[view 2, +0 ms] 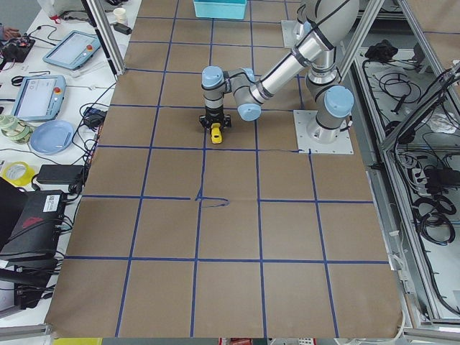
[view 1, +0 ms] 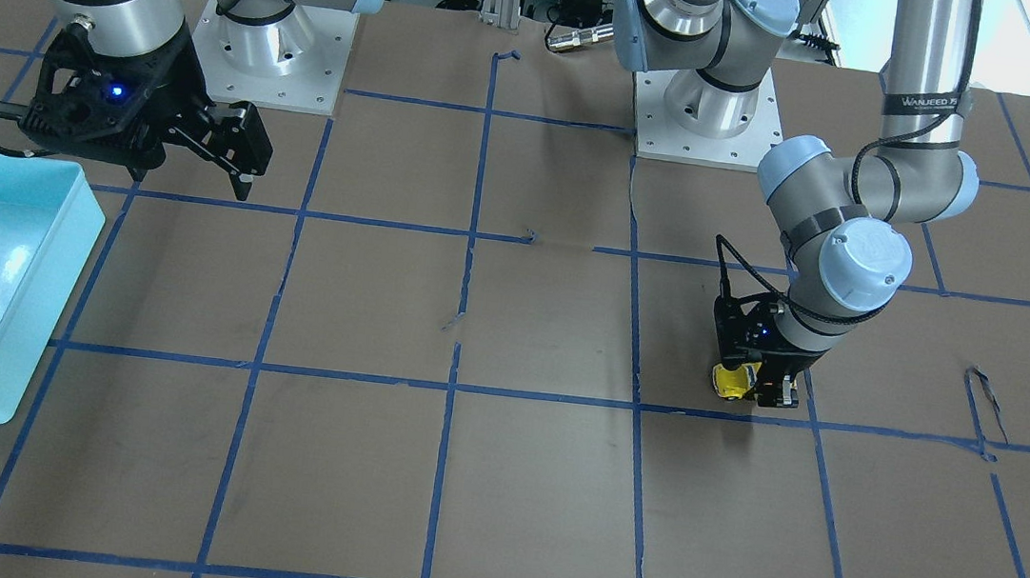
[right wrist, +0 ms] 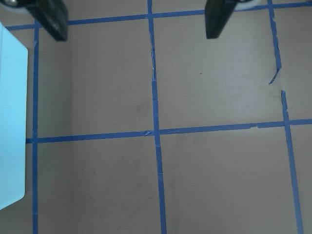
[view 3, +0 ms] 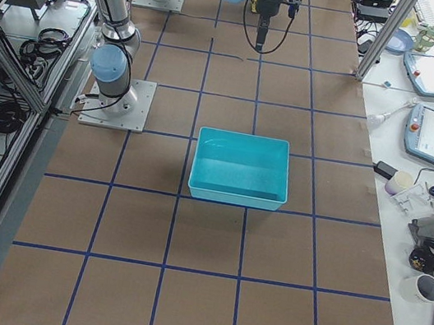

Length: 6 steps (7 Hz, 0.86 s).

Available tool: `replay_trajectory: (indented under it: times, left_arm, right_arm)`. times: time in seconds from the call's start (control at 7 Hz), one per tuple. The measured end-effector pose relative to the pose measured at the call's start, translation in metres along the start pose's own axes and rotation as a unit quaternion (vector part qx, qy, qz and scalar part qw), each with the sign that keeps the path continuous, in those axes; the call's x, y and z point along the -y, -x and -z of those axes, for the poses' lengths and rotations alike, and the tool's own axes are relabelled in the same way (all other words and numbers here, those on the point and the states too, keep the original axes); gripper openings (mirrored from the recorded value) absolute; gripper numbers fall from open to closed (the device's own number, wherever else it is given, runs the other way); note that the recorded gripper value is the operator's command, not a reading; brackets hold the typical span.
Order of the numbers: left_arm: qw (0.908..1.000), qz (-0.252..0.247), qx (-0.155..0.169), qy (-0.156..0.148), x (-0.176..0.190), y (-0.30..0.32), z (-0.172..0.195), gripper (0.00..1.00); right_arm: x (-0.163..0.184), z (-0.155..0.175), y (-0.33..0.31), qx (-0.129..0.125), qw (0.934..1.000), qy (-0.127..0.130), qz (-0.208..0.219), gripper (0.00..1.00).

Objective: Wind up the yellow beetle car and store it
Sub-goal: 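Keep dragging the pressed car backward with the left gripper to wind it, then lift the left gripper off the car, letting it roll toward the bin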

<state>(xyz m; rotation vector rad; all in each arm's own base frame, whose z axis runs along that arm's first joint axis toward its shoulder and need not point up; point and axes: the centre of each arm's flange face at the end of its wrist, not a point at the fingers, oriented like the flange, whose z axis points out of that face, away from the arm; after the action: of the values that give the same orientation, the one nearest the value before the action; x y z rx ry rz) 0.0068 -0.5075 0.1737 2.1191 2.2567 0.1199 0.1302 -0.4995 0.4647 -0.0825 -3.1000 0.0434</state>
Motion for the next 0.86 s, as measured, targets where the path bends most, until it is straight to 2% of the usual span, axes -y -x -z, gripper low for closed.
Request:
replay_trajectory:
  times: [0.14,0.86]
  left_arm:
    - [1.0,0.0,0.0,0.001,-0.0029,-0.0004,0.0006,0.98]
    - [0.9999,0.008,0.009,0.001,-0.0052,0.0005,0.0093,1.0]
  right_arm:
    - [0.0,-0.0001,0.0001,0.001,1.0,0.0,0.0,1.0]
    - [-0.0001,-0.0006,0.0001,0.0,1.0,0.001,0.0,1.0]
